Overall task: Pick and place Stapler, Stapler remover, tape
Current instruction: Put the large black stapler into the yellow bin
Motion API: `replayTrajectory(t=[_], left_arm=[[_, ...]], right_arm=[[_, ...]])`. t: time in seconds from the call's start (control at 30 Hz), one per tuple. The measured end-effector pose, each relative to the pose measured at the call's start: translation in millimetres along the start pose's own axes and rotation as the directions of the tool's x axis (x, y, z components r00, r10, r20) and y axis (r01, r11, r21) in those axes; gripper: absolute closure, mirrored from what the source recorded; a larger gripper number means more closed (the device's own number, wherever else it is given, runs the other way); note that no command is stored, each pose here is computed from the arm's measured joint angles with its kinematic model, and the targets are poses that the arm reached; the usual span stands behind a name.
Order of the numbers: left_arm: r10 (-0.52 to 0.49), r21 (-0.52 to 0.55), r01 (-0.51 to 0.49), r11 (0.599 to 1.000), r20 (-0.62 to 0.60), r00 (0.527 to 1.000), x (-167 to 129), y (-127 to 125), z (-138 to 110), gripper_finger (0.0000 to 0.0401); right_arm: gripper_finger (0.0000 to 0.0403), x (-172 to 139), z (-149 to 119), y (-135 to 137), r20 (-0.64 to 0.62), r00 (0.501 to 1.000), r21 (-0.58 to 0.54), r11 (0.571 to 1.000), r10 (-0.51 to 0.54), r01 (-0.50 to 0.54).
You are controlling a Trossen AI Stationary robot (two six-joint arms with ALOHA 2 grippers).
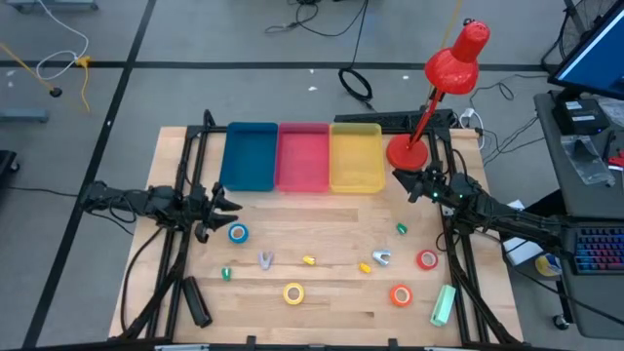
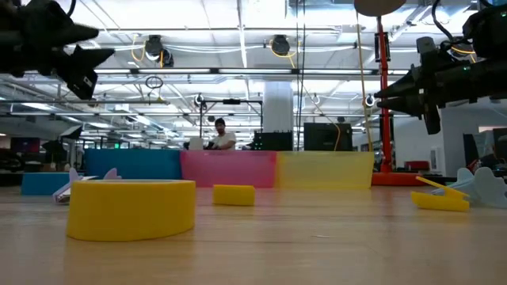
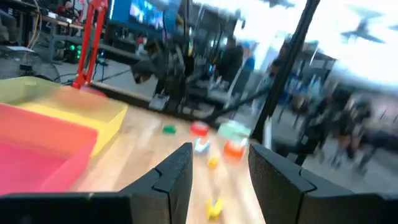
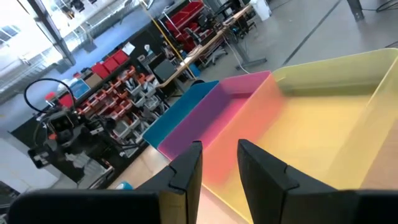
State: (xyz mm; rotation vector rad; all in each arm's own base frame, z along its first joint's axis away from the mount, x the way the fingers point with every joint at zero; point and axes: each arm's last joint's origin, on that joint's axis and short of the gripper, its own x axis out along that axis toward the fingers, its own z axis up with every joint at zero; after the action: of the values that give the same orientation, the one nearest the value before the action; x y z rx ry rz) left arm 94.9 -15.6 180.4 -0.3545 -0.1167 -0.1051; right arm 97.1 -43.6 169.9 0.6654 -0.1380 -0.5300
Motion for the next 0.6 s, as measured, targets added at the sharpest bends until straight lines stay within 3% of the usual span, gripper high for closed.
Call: replayTrajectory(t=[0.1,0.23,0.37,0.6], left_arm=[[0.022,-0.111,-0.009,0.994,0.108,0.994,0,-2,9,0.0242],[0.116,-0.287,-0.049,0.957,0.220,0.969,-2,0,18,0.0242],[0.125,-0.360,-0.038,0.932,0.220,0.967,-2,-1,18,0.0242],[0.156,-0.395,-0.091,0.914,0.136,0.978,9,-7,25,0.0242]], right_arm=[[0.0307,0,0,0,0.000,1.000,0.000,1.000,0.001,-0.001],[0.0307,0,0,0,0.001,1.000,-0.005,1.000,0.001,-0.001],[0.0307,0,1,0,0.003,1.000,-0.007,1.000,0.002,-0.002],[0.0307,0,1,1,0.004,1.000,-0.006,1.000,0.003,-0.003]])
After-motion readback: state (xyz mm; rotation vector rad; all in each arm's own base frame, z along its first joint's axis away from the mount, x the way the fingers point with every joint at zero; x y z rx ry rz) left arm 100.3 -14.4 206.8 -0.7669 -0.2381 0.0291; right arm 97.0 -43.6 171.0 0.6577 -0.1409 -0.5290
